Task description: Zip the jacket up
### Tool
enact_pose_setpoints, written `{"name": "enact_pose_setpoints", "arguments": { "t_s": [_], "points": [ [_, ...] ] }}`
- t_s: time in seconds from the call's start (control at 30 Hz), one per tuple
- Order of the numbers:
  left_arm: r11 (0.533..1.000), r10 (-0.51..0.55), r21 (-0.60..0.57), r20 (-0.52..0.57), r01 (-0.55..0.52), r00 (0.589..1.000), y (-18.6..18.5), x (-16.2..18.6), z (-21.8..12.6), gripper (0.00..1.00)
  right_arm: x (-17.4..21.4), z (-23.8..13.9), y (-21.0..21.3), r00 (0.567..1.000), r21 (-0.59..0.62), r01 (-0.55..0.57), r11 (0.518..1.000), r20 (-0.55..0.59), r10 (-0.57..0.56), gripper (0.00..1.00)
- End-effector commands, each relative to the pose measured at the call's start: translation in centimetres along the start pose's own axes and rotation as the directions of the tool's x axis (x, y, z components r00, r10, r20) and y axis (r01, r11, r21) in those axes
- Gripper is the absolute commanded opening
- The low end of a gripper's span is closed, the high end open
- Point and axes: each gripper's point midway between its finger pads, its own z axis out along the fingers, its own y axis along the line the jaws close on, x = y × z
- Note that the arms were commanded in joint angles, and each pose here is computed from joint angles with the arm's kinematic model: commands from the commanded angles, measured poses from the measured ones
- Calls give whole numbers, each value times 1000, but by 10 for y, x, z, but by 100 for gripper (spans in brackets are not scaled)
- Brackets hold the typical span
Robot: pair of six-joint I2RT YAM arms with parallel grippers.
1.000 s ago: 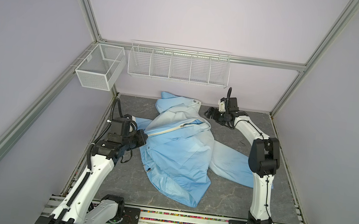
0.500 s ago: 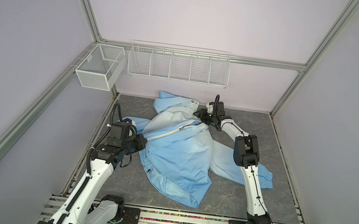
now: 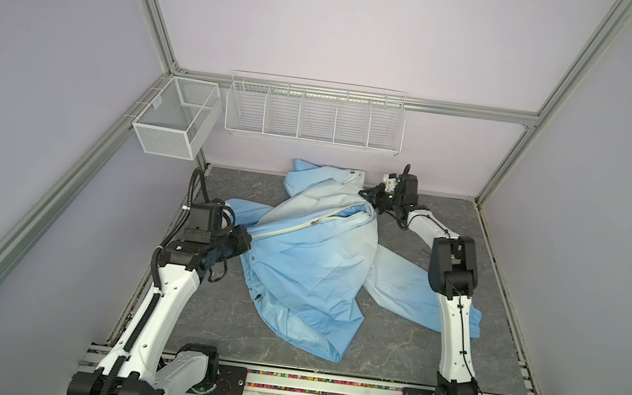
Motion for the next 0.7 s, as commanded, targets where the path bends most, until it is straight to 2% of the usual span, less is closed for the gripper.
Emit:
{"name": "enact_pose_setpoints", "arguments": {
  "t_s": [0.0, 0.13, 0.23, 0.33, 0.43, 0.5, 0.57, 0.6, 0.67],
  "points": [
    [998, 59, -31, 102, -56, 993, -4, -45, -12, 0, -65, -90, 74, 971, -104, 129, 986, 216, -104, 8],
    [997, 66, -46, 156, -59, 985, -10, -82, -9, 0, -81, -152, 79, 944, -78, 138, 987, 311, -108, 8],
    [997, 77, -45, 179, -70, 981, -19, -106, -6, 0, -83, -178, 72, 936, -47, 140, 989, 331, -117, 7],
    [998, 71, -11, 158, -70, 985, -30, -113, -5, 0, -77, -183, 36, 946, 15, 94, 995, 309, -94, 7],
    [997, 47, 52, 110, -53, 993, -36, -96, -4, 0, -63, -178, -32, 965, 202, 34, 979, 248, -85, 9],
    [997, 35, 71, 83, -41, 996, -31, -78, 0, 0, -45, -180, -86, 980, 378, -42, 925, 194, -35, 28],
    [996, 26, 87, 53, -31, 998, -26, -59, 2, 0, -31, -184, -116, 984, 444, -58, 894, 178, -24, 56],
    [995, 24, 96, 38, -28, 999, -24, -52, 4, 0, -26, -186, -123, 984, 465, -62, 883, 179, -25, 65],
    [994, 21, 103, 11, -22, 1000, -19, -38, 7, 0, -19, -191, -125, 983, 482, -50, 875, 179, -43, 73]
  ]
}}
